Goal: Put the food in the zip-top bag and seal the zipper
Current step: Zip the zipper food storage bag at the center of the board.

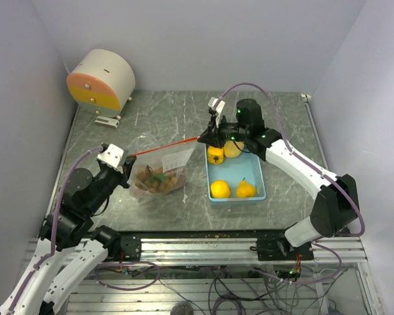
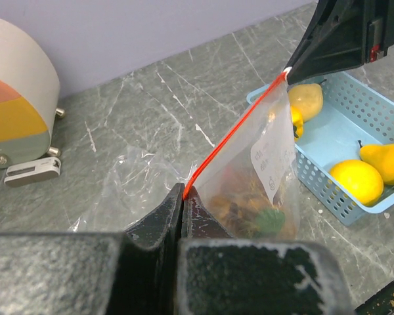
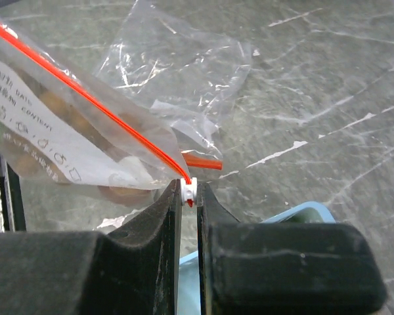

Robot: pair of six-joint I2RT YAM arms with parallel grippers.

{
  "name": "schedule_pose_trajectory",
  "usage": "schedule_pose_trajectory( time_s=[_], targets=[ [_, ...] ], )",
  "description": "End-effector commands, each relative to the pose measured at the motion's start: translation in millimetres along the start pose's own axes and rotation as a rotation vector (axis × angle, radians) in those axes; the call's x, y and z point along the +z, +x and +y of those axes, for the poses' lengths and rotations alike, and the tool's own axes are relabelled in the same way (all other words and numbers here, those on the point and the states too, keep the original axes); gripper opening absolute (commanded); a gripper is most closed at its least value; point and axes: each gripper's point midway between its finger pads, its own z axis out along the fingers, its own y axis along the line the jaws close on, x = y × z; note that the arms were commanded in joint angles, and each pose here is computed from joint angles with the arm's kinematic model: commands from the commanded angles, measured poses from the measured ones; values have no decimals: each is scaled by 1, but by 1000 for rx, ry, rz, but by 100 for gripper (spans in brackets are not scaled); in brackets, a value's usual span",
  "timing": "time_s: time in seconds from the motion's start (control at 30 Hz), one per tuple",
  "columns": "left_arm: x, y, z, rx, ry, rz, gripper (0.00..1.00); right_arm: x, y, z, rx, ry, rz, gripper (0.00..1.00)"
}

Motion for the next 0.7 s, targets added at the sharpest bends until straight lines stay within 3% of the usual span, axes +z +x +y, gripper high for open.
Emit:
schedule_pose_trajectory(
  time_s=[0.0,0.07,0.13,0.23,0.33,0.5,0.67],
  targets=[
    [-7,-43,17,-22,-89,-135,7,-19,6,-57,83,265,15,6],
    [0,-46,15,-40,-80,-141,7,-17,-2,-47,100,212,-19,24],
    [10,-53,16,-83,-92,-159,7,-19,-17,-33,121,154,-84,53],
    [33,-73,17,-156,-107,-195,7,-31,-38,-29,143,183,-163,78],
    [58,-97,22,-234,-136,-223,7,-45,-49,-38,182,282,-194,86],
    [102,-131,24,-291,-146,-312,7,-48,-46,-37,199,299,-200,87],
    [132,-121,37,-319,-234,-327,7,-38,-26,-40,232,298,-159,87]
  ],
)
